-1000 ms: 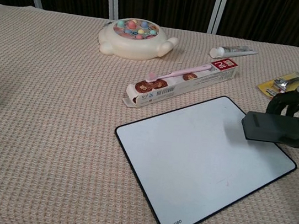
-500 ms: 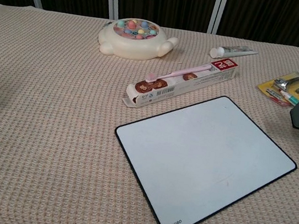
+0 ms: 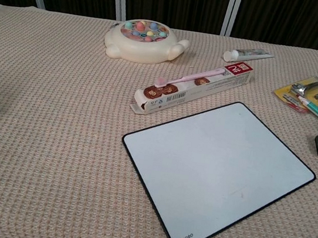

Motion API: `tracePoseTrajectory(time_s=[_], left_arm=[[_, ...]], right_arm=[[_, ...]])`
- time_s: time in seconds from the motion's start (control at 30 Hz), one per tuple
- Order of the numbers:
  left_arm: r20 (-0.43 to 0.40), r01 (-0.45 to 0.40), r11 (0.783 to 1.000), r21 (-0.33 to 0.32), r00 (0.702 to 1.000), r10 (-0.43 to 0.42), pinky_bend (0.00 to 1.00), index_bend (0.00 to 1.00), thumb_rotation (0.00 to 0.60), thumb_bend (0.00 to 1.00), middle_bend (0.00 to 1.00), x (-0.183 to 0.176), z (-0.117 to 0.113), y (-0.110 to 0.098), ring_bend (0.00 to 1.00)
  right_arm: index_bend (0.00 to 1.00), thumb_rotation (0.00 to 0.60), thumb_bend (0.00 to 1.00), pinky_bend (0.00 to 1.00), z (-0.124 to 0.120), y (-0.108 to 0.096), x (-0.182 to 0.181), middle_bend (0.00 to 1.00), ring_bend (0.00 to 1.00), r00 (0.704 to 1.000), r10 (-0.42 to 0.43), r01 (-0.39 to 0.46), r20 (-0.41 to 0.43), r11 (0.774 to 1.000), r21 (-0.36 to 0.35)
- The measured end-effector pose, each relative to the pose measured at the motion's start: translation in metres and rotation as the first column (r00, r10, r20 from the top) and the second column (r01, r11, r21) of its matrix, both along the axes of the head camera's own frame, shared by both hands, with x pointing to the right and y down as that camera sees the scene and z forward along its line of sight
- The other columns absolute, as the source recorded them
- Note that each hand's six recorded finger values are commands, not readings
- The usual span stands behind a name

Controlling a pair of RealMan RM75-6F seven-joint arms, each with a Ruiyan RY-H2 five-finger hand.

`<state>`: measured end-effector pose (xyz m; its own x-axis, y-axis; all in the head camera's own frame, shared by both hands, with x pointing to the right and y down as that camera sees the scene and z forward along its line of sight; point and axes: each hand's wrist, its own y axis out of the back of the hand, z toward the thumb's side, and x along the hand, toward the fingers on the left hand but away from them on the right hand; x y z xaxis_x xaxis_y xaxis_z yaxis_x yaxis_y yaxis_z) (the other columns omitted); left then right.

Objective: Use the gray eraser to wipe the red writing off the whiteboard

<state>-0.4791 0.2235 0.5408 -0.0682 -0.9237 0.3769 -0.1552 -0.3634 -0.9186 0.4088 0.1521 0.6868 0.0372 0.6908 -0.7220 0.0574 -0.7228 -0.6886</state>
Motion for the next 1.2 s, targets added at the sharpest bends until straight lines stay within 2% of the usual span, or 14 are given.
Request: tracePoseTrajectory(time_s=[0.07, 0.13, 0.27, 0.43, 0.57, 0.7, 0.87, 1.1, 1.2], left_arm=[[0.000, 0.000, 1.000, 0.000, 1.000, 0.000, 0.00, 0.16, 0.600, 0.64, 0.09, 0.000, 0.000, 0.000, 0.02], [-0.001, -0.001, 1.000, 0.000, 1.000, 0.001, 0.00, 0.16, 0.600, 0.64, 0.09, 0.000, 0.000, 0.000, 0.02], [-0.001, 0.000, 1.000, 0.001, 1.000, 0.000, 0.00, 0.16, 0.600, 0.64, 0.09, 0.000, 0.000, 0.000, 0.02], [0.000, -0.001, 1.000, 0.000, 1.000, 0.001, 0.00, 0.16, 0.600, 0.64, 0.09, 0.000, 0.000, 0.000, 0.02], [0.000, -0.002, 1.000, -0.001, 1.000, 0.002, 0.00, 0.16, 0.600, 0.64, 0.09, 0.001, 0.000, 0.000, 0.02], [0.000, -0.002, 1.000, -0.001, 1.000, 0.002, 0.00, 0.16, 0.600, 0.64, 0.09, 0.001, 0.000, 0.001, 0.02], [-0.001, -0.001, 1.000, 0.002, 1.000, 0.001, 0.00, 0.16, 0.600, 0.64, 0.09, 0.000, -0.001, 0.001, 0.02], [-0.001, -0.005, 1.000, 0.001, 1.000, 0.005, 0.00, 0.16, 0.600, 0.64, 0.09, 0.001, -0.001, 0.001, 0.02], [-0.001, -0.006, 1.000, 0.004, 1.000, 0.006, 0.00, 0.16, 0.600, 0.64, 0.09, 0.002, -0.001, 0.001, 0.02]], right_arm=[[0.09, 0.600, 0.15, 0.16, 0.002, 0.002, 0.000, 0.09, 0.08, 1.000, 0.000, 0.000, -0.001, 1.000, -0.011], [0.02, 0.600, 0.11, 0.15, 0.003, 0.003, 0.001, 0.02, 0.02, 1.000, -0.001, 0.001, -0.006, 1.000, -0.026], [0.00, 0.600, 0.10, 0.15, -0.003, 0.002, 0.000, 0.00, 0.00, 1.000, 0.000, 0.000, -0.007, 1.000, -0.016], [0.00, 0.600, 0.10, 0.15, -0.026, -0.007, -0.004, 0.00, 0.00, 1.000, 0.010, -0.011, 0.013, 0.996, 0.084], [0.00, 0.600, 0.10, 0.15, -0.056, -0.009, -0.007, 0.00, 0.00, 0.999, 0.021, -0.028, 0.042, 0.981, 0.190], [0.00, 0.600, 0.10, 0.15, -0.090, 0.005, -0.003, 0.00, 0.00, 0.998, 0.033, -0.046, 0.053, 0.966, 0.256], [0.00, 0.600, 0.10, 0.14, -0.108, 0.020, 0.007, 0.00, 0.00, 0.998, 0.051, -0.059, 0.033, 0.952, 0.300], [0.00, 0.600, 0.10, 0.14, -0.134, 0.058, 0.023, 0.00, 0.00, 0.994, 0.107, -0.092, -0.013, 0.907, 0.411], [0.00, 0.600, 0.10, 0.14, -0.139, 0.068, 0.025, 0.00, 0.00, 0.994, 0.108, -0.085, -0.024, 0.886, 0.457]])
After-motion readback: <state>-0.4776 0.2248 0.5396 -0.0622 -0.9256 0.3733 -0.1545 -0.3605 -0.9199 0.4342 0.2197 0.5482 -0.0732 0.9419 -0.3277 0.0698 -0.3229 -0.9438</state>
